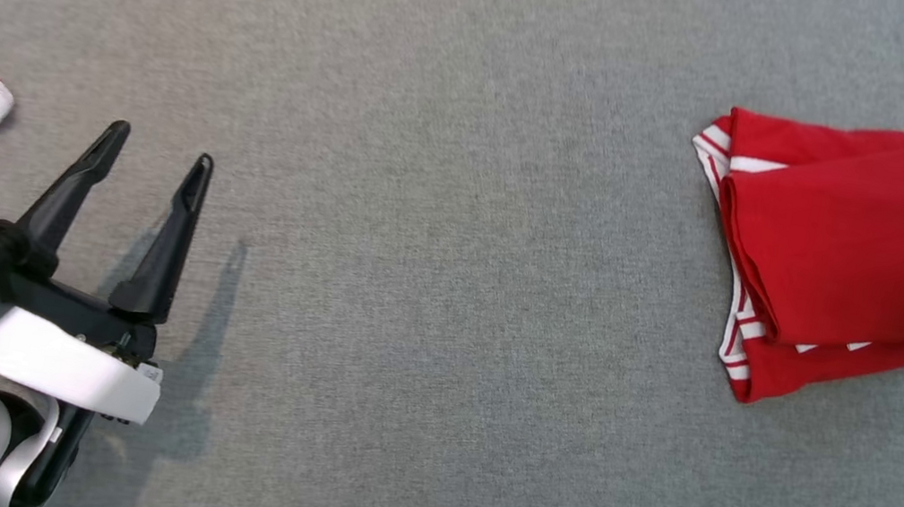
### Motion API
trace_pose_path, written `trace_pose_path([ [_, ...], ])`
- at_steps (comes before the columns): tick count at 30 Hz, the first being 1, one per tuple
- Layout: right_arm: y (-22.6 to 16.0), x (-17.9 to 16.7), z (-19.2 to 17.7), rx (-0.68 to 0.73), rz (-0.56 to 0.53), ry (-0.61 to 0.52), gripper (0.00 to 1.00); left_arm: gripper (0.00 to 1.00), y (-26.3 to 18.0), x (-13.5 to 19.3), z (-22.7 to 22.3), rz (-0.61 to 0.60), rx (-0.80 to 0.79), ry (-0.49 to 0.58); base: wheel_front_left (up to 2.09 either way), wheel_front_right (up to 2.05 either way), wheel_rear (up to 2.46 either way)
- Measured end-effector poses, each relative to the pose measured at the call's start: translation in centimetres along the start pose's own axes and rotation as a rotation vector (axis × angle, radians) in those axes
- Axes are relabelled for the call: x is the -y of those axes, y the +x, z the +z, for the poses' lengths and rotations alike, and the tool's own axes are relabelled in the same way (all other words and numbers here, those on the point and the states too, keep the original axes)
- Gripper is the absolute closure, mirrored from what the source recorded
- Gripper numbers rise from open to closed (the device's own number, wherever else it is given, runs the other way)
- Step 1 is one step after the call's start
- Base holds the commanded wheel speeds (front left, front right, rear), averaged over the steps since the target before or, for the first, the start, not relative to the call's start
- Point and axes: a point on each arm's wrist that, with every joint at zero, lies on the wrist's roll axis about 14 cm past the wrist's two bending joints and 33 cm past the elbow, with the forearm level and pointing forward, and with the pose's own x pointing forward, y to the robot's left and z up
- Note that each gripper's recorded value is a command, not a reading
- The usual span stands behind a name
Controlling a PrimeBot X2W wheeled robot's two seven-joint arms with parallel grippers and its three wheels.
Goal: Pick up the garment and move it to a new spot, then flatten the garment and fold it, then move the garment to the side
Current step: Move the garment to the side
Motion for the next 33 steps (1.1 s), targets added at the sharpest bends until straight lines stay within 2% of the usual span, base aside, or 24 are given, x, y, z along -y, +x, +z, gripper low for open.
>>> trace_pose_path([
  [3,-1.2,-3.1,2.4,0.103,0.058,0.028,0.00,0.00,-1.1,-1.2,1.3,0.052,0.028,0.019,0.00,0.00,0.00],
  [9,-4.9,-10.8,3.9,0.191,0.203,0.113,0.00,0.00,-4.4,-4.1,2.8,0.184,0.053,0.044,0.00,0.00,0.00],
  [15,-8.6,-14.8,4.2,0.208,0.302,0.144,0.00,0.00,-8.0,-5.9,3.8,0.299,0.079,0.036,0.00,0.00,0.00],
  [22,-12.1,-15.8,3.0,0.147,0.338,0.153,0.00,0.00,-11.4,-6.7,4.2,0.385,0.099,0.025,0.00,0.00,0.00],
  [33,-16.3,-13.9,2.7,0.122,0.305,0.209,0.00,0.00,-14.4,-5.8,4.3,0.411,0.112,0.015,0.00,0.00,0.00],
])
